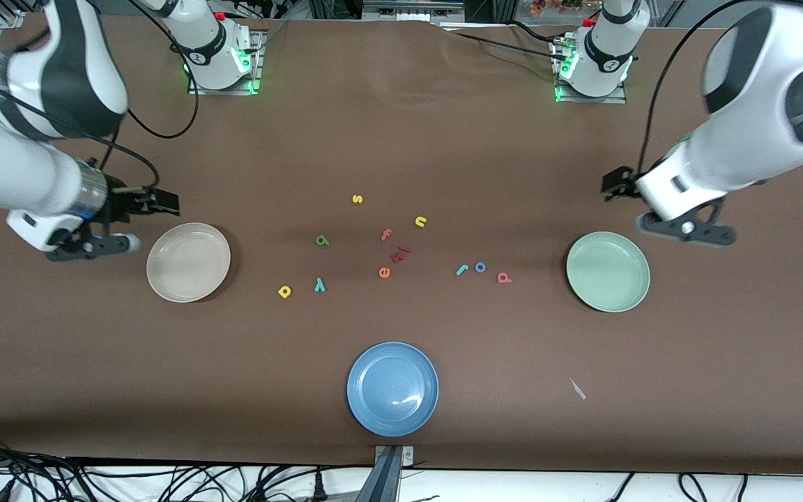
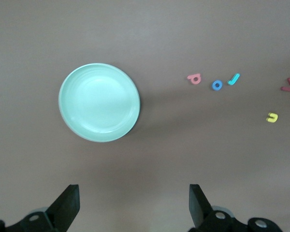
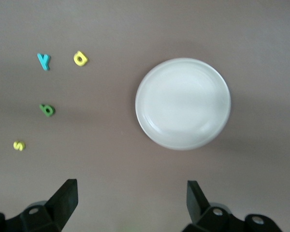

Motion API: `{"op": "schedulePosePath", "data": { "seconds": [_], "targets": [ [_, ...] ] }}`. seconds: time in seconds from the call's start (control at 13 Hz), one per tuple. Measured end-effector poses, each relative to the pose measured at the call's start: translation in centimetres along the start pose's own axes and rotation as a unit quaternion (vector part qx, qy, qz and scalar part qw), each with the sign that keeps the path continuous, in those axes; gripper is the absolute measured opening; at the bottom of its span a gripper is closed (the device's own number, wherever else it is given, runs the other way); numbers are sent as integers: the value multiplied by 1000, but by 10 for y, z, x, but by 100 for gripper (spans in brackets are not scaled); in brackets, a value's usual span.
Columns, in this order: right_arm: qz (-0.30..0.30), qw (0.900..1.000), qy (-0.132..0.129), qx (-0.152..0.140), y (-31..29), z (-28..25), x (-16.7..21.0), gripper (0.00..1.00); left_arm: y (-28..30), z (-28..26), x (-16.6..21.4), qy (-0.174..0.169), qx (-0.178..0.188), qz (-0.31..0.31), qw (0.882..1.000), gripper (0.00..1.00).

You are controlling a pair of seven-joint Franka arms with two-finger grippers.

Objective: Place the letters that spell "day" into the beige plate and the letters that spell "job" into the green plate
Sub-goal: 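Reach the right gripper to yellow a while the left gripper reaches pink d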

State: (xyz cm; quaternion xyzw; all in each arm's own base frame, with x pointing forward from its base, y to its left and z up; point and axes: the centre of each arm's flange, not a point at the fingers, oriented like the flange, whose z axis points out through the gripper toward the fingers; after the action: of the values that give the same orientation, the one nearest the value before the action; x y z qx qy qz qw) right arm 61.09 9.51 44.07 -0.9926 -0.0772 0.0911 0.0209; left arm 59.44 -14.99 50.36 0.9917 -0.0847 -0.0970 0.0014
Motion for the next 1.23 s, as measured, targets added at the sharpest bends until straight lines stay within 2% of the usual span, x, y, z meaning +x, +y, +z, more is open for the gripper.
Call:
{"op": "schedulePosePath", "data": {
  "seconds": [0.23, 0.31, 0.46, 0.61, 0.77, 0.84, 1.0, 1.23],
  "targets": [
    [3, 999, 34, -4, -47, 61, 42, 100, 26, 34, 29, 2, 1, -44, 999, 100],
    [7, 999, 40, -6, -67, 83, 51, 100, 35, 45, 37, 8, 0, -65, 998, 100],
    [-6, 999, 35, -12, -111, 121, 58, 100, 61, 72, 51, 10, 1, -116, 993, 100],
    [-34, 998, 45, -30, -142, 145, 61, 100, 91, 106, 63, 10, 3, -184, 983, 100],
    [-63, 994, 70, -51, -157, 164, 68, 100, 111, 139, 73, 2, 4, -262, 965, 100],
    [-82, 992, 78, -56, -158, 174, 73, 100, 115, 149, 77, -2, -10, -298, 955, 100],
    [-127, 987, 81, -58, -158, 192, 82, 100, 116, 163, 86, -9, -40, -364, 930, 100],
    [-172, 981, 73, -61, -161, 208, 89, 100, 118, 205, 102, 2, -55, -447, 893, 100]
  ]
}}
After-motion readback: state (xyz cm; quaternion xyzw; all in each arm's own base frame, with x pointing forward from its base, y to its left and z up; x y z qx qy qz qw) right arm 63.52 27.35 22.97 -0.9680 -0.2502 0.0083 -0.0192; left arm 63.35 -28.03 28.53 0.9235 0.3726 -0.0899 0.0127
